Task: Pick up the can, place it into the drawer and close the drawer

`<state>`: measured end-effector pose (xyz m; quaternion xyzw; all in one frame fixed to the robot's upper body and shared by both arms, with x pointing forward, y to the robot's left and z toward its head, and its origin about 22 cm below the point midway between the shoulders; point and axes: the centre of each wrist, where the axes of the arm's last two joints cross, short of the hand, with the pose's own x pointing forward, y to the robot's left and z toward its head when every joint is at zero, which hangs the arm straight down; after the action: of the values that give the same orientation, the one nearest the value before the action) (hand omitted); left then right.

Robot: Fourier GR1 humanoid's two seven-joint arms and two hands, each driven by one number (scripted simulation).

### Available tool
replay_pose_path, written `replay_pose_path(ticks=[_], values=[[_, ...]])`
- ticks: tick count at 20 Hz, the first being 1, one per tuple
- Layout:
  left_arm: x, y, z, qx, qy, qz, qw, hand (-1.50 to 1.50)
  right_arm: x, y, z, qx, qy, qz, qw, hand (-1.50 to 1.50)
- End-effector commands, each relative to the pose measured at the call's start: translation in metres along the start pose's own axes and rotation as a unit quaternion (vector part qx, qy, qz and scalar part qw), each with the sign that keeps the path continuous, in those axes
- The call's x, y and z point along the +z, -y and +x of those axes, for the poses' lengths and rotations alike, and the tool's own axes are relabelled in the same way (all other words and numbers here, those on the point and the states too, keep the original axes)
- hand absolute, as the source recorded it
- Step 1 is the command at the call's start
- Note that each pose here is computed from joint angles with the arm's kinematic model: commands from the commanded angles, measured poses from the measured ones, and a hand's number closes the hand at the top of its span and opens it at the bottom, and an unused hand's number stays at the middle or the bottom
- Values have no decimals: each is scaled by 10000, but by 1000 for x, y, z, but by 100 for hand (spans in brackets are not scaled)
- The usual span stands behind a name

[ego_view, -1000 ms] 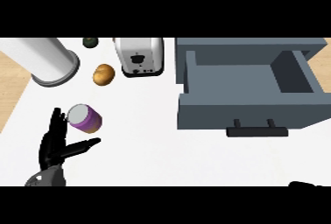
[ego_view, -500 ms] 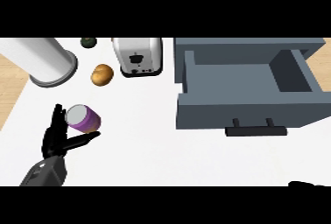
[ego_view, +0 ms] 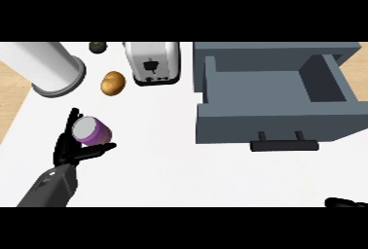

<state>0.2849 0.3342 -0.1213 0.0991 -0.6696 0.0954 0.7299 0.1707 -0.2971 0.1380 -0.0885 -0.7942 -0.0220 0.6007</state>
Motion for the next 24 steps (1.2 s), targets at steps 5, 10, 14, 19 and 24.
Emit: replay_pose_path(ticks=[5, 10, 14, 19, 24], values=[[-21, 21, 17, 306, 136, -508, 9981, 150, 11, -2, 3, 32, 29, -31, 10000, -150], [-15, 9, 12, 583, 192, -739, 9954, 150, -11, 16, 4, 110, 165, -76, 9998, -150], [-22, 52, 18, 477, 393, -993, 9931, 150, -10, 5, -7, 84, 109, -66, 9999, -150], [-17, 102, 15, 568, 433, -1161, 9907, 150, -4, 2, 1, 40, 182, -124, 9997, -150], [-22, 124, 28, 703, 655, -1306, 9868, 150, 6, 2, 14, 157, 199, -182, 9995, -150]])
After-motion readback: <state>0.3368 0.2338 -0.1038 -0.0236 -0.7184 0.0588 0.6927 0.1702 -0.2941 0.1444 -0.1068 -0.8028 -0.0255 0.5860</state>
